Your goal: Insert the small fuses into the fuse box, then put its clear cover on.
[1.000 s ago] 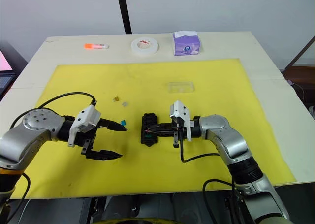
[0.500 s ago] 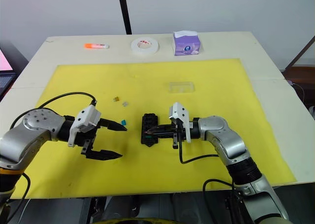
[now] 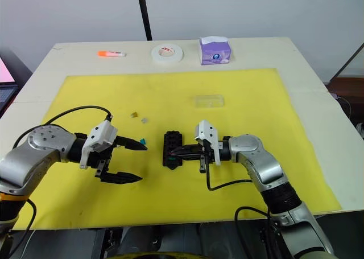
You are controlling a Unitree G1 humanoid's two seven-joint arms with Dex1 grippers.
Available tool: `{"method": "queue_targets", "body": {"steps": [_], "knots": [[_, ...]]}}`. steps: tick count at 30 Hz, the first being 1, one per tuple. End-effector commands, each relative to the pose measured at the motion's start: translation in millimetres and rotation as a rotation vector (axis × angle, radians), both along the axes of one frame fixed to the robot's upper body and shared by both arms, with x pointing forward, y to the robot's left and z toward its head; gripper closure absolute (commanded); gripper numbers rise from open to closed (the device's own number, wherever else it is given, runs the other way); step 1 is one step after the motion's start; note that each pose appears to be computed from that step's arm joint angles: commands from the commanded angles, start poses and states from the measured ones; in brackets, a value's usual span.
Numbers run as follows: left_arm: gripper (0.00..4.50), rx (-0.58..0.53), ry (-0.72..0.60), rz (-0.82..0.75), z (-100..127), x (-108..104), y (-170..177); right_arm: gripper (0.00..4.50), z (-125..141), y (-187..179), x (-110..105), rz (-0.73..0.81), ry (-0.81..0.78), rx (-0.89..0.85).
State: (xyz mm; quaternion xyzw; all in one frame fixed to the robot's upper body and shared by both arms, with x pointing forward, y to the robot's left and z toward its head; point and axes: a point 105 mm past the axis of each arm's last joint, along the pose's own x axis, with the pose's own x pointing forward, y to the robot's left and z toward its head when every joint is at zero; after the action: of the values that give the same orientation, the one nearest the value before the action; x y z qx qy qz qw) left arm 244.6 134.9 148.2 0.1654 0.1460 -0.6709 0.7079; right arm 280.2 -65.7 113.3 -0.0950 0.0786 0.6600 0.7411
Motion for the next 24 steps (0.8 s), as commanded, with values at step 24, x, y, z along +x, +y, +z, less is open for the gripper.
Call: {"method": "queue_targets", "body": {"steps": [24], "knots": [[0.0, -0.002, -0.042, -0.004, 3, 5, 1, 2.83, 8, -2, 5, -0.051, 0.028, 0.058]]}}
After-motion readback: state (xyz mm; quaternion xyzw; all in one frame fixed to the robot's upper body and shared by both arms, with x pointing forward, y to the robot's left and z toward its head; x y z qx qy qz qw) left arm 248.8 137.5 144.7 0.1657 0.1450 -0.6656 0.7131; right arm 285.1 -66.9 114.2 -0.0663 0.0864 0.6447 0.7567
